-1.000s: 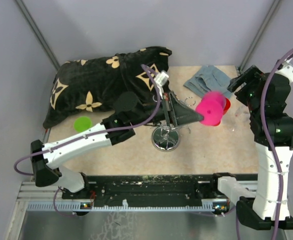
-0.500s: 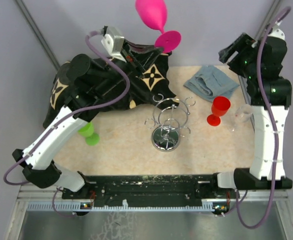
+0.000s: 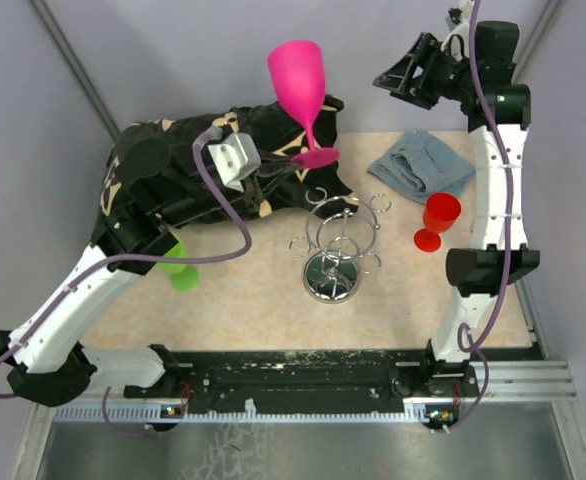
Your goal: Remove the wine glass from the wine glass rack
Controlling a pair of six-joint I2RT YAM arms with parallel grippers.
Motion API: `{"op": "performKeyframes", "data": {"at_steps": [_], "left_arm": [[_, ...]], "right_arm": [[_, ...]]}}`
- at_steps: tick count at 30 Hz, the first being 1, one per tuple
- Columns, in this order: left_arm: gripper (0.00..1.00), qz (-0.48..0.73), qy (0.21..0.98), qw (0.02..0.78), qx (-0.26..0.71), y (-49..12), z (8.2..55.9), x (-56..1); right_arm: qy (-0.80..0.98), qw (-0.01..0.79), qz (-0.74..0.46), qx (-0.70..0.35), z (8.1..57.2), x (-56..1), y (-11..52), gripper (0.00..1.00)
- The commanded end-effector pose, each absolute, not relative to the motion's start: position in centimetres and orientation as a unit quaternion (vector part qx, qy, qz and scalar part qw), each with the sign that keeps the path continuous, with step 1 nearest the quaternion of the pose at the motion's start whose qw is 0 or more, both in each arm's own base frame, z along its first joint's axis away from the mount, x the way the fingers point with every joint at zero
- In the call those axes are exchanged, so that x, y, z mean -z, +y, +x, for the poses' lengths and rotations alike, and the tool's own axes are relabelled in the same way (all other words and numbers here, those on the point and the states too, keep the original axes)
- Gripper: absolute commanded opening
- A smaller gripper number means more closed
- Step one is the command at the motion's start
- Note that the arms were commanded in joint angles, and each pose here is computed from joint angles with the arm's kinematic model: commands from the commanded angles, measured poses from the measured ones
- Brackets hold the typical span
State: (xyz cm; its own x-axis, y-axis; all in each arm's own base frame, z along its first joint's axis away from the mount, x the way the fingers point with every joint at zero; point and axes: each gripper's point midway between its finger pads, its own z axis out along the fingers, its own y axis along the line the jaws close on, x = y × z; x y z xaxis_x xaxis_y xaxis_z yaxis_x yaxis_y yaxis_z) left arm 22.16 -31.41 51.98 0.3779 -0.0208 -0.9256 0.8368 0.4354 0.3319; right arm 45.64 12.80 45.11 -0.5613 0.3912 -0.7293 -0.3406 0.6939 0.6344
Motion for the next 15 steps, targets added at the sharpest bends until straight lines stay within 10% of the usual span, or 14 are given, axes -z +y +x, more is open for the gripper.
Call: {"op": "performKeyframes", "data": {"at_steps": [1, 15], "left_arm": [[0.00, 0.534, 0.464, 0.640, 0.300, -32.5, 20.3, -46.6], [0.00, 0.691, 0.359, 0.549, 0.304, -33.1, 16.1, -37.5]], "right_arm": [[0.754, 0.486, -0.060, -0.437, 41.1, -49.4, 13.9, 0.62], [0.766, 0.431, -0.095, -0.467, 31.9, -48.5, 15.0, 0.62]]}}
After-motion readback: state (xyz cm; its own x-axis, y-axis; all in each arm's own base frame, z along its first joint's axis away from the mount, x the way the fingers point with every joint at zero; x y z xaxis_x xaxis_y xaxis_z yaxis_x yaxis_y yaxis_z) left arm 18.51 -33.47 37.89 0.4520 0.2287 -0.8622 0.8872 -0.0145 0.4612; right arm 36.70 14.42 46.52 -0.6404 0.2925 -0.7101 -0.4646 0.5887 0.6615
